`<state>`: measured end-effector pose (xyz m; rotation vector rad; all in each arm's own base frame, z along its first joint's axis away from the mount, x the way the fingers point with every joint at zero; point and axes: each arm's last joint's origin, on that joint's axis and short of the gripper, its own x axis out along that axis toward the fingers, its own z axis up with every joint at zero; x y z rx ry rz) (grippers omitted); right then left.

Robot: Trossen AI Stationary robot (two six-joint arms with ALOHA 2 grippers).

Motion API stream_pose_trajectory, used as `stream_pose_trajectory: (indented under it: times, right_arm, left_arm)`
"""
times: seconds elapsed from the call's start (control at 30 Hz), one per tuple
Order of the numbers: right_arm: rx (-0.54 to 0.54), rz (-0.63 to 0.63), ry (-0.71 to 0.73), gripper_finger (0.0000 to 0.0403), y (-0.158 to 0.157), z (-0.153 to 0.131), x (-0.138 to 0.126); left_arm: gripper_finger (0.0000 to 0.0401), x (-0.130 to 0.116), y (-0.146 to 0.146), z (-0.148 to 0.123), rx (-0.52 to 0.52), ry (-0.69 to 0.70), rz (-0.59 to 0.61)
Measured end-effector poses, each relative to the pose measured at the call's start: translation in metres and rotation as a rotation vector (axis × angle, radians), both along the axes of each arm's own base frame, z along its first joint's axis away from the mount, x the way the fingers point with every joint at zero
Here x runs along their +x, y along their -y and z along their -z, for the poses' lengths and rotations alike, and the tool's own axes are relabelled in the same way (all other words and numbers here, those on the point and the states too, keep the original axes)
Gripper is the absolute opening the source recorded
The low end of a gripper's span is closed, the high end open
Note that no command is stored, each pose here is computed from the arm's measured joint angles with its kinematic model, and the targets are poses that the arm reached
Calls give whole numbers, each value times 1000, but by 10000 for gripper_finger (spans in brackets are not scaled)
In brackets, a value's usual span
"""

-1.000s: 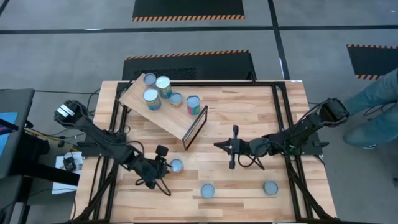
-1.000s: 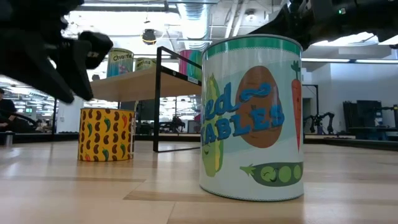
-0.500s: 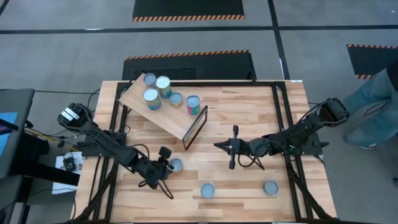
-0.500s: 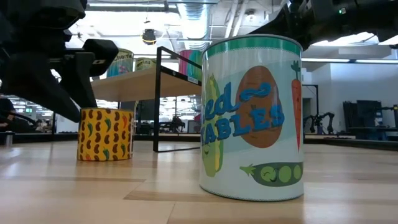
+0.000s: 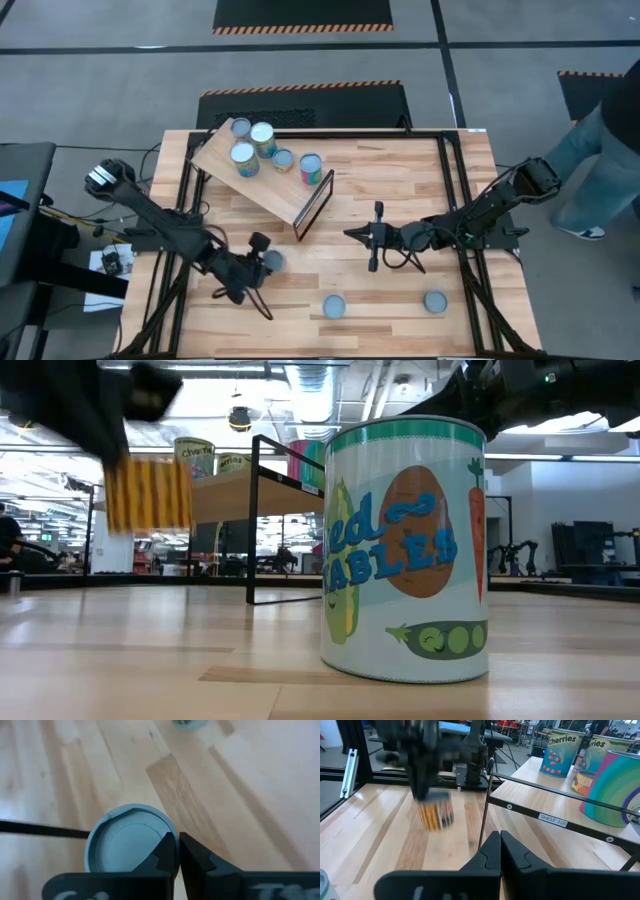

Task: Pick and place cans onto a shelf
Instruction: Put the canned black beans on the shelf

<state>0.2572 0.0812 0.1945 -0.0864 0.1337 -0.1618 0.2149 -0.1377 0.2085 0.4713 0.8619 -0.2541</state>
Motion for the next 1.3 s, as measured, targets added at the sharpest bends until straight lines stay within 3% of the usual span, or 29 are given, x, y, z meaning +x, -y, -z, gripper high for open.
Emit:
stream_pose_trajectory:
  times: [0.13,0.3,0.5,0.8,1.03,1.3]
  right_arm:
    - [0,-1,0,12,0,0,0]
    - [5,-1,0,12,0,0,0]
    - [7,-1,1,12,0,0,0]
    - [10,-1,1,12,0,0,0]
    - [16,-1,2,12,0,0,0]
    - [21,-30,0,12,-1,0,0]
  left_arm:
    - [1,-16,-11,-65,-72,57,-97]
    - [1,-51,-44,-142,-95,217,-330]
    - [0,-96,-93,-197,-43,363,-614]
    - [0,-117,-141,-215,104,348,-893]
    - [0,-120,-161,-214,118,234,-931]
    - [0,-134,-169,-199,52,230,-937]
